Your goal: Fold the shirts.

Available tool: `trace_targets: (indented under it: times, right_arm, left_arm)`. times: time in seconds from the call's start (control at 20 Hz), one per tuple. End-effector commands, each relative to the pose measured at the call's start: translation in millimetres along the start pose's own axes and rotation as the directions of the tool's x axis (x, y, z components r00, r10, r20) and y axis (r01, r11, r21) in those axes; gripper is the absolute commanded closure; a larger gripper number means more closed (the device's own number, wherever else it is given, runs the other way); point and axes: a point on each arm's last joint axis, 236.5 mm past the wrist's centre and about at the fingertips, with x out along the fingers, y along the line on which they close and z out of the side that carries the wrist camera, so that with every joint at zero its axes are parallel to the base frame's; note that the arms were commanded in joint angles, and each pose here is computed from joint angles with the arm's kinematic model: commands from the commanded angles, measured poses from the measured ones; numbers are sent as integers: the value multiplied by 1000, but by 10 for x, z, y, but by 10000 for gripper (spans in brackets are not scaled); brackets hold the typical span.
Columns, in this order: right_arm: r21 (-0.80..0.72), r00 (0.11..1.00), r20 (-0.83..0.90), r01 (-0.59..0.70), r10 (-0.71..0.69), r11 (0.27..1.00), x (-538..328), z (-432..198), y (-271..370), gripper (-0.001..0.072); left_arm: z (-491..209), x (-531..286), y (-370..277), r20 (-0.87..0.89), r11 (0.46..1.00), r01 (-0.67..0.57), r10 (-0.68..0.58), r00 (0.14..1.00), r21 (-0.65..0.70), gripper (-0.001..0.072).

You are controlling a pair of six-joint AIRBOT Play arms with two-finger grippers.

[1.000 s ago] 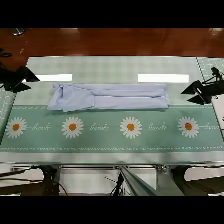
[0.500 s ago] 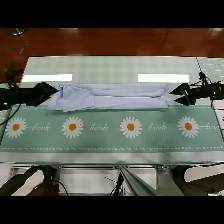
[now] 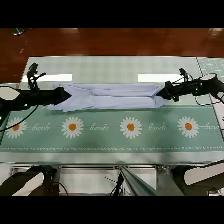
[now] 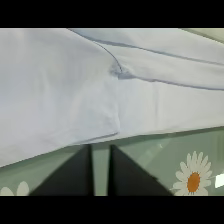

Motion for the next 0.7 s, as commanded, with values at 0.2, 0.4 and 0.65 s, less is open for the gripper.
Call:
trace_targets:
  times: [0.2, 0.4, 0.65]
  right_arm:
    - [-105, 972, 87, 229, -220, 968, -1102, -298, -35, 691]
    - [-176, 954, 202, 257, -220, 950, -1361, -830, 414, 690]
    - [-227, 929, 331, 251, -167, 941, -1631, -1251, 934, 690]
  left_arm:
    - [-228, 144, -463, -85, 993, 93, -87, 993, 69, 684]
    - [-393, 600, -1022, -154, 983, 144, -126, 980, 117, 685]
    - [-719, 1370, -1731, -319, 965, 145, -69, 945, 221, 684]
